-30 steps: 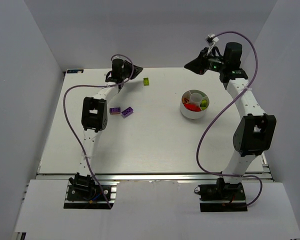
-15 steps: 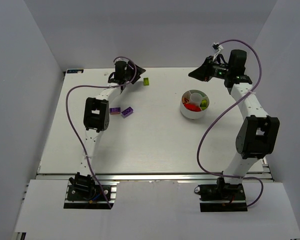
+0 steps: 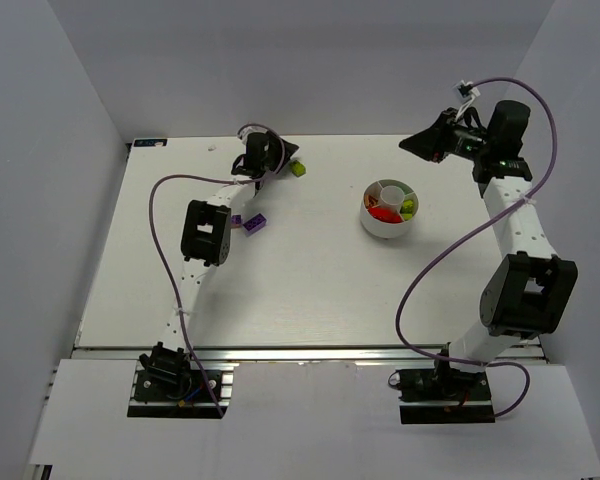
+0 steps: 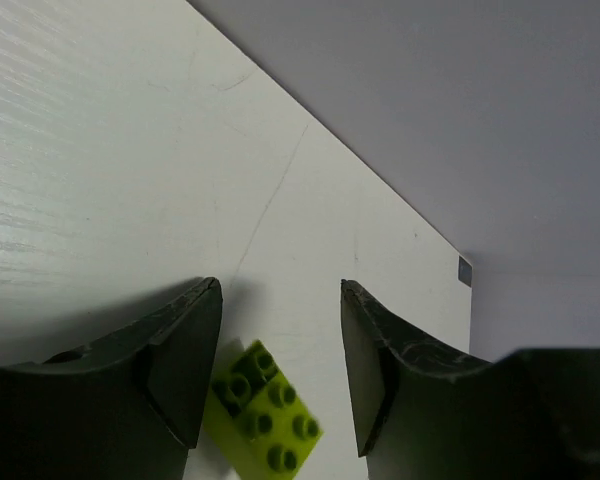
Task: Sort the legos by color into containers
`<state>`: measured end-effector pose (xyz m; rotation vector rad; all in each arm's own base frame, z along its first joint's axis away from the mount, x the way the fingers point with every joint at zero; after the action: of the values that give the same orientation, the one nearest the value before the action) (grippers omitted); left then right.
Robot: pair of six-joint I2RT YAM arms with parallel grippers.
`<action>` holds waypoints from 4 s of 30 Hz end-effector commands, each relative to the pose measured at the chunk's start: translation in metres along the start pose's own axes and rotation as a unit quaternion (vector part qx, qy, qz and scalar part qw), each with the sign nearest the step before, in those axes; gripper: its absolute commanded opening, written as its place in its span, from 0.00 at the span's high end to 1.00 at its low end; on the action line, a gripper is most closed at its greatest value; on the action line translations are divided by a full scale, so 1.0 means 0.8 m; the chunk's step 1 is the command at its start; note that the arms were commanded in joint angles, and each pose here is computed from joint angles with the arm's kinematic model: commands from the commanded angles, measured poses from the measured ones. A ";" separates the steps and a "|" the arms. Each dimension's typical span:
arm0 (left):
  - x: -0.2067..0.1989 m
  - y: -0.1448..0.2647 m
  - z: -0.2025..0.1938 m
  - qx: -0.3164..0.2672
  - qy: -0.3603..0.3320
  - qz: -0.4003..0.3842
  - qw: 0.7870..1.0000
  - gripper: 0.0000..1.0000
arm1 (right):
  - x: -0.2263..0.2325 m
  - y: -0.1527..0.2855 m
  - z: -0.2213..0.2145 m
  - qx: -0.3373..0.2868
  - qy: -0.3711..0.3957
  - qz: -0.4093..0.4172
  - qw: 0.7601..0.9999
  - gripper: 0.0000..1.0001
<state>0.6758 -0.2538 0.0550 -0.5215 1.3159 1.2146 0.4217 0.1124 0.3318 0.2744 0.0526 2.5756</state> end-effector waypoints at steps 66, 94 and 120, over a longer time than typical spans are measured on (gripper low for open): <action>0.015 0.109 -0.190 0.140 -0.267 0.144 0.943 0.34 | 0.030 0.041 0.006 -0.010 0.023 -0.008 1.000 0.75; 0.032 0.142 -0.199 0.125 -0.316 0.159 0.927 0.69 | 0.025 0.047 -0.007 0.006 0.004 -0.011 1.000 0.74; -0.028 0.385 -0.237 0.242 -0.220 -0.130 0.936 0.73 | 0.143 -0.065 -0.174 0.254 -0.158 0.083 0.950 0.60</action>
<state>0.3292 -0.3067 0.0779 0.0743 1.1292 0.8068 0.3244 0.2152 0.2168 0.8155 0.5550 2.7028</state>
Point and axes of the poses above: each gripper's point midway between its finger pads, its own y axis back along the fingers, its own x axis along the line the jaws close on, z = x × y, the point moved 2 cm from there along y, back along the fingers, and after that the axes turned 13 degrees about y, right-handed, at the moved point
